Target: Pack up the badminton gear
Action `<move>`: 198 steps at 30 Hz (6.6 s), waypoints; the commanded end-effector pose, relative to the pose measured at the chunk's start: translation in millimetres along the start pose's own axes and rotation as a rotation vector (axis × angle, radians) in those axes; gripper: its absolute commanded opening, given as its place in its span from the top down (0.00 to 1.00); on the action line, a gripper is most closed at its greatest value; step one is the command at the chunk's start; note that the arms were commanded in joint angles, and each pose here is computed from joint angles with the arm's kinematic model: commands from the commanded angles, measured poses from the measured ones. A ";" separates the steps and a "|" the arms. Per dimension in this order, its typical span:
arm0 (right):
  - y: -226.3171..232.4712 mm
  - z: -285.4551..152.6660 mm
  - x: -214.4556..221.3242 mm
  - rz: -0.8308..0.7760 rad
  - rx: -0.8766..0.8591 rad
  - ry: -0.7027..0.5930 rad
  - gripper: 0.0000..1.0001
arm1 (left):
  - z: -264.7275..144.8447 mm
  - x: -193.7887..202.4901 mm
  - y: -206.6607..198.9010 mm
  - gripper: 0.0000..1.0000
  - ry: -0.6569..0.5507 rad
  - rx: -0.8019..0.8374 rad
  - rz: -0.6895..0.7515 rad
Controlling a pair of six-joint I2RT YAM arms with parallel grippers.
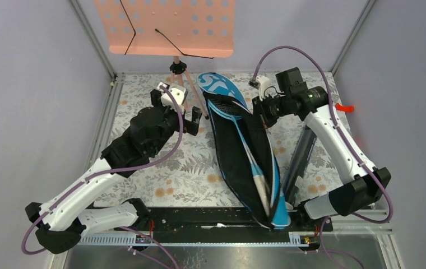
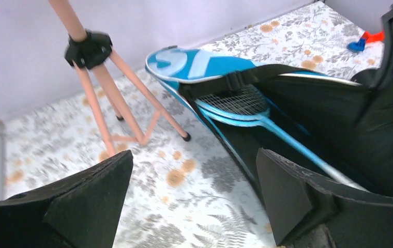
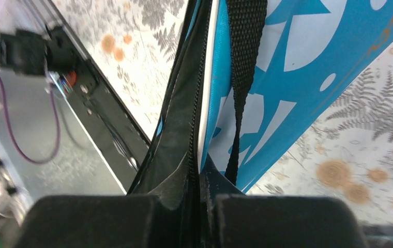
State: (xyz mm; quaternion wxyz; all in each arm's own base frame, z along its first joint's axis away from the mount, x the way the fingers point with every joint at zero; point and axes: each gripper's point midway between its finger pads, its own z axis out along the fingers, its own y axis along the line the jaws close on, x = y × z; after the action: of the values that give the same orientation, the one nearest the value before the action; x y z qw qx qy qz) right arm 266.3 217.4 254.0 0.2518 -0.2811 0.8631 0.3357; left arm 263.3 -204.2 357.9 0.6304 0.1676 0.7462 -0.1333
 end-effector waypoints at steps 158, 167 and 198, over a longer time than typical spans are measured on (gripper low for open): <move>-18.8 80.6 -1.1 0.103 0.035 -0.284 0.10 | -1.1 163.2 -43.5 1.00 0.293 0.003 -0.399; -8.4 83.5 35.9 0.026 0.107 -0.283 0.10 | -7.5 158.3 -61.8 1.00 0.306 0.057 -0.428; 72.2 108.4 17.6 -0.041 0.045 -0.323 0.20 | -12.5 169.9 -70.7 1.00 0.291 0.115 -0.446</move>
State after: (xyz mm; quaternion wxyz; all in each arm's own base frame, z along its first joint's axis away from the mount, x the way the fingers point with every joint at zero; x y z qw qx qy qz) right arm 227.6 338.5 186.2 0.3703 -0.2361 0.8174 0.3728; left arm 191.5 -236.2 162.9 0.4314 0.0810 0.8678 -0.2328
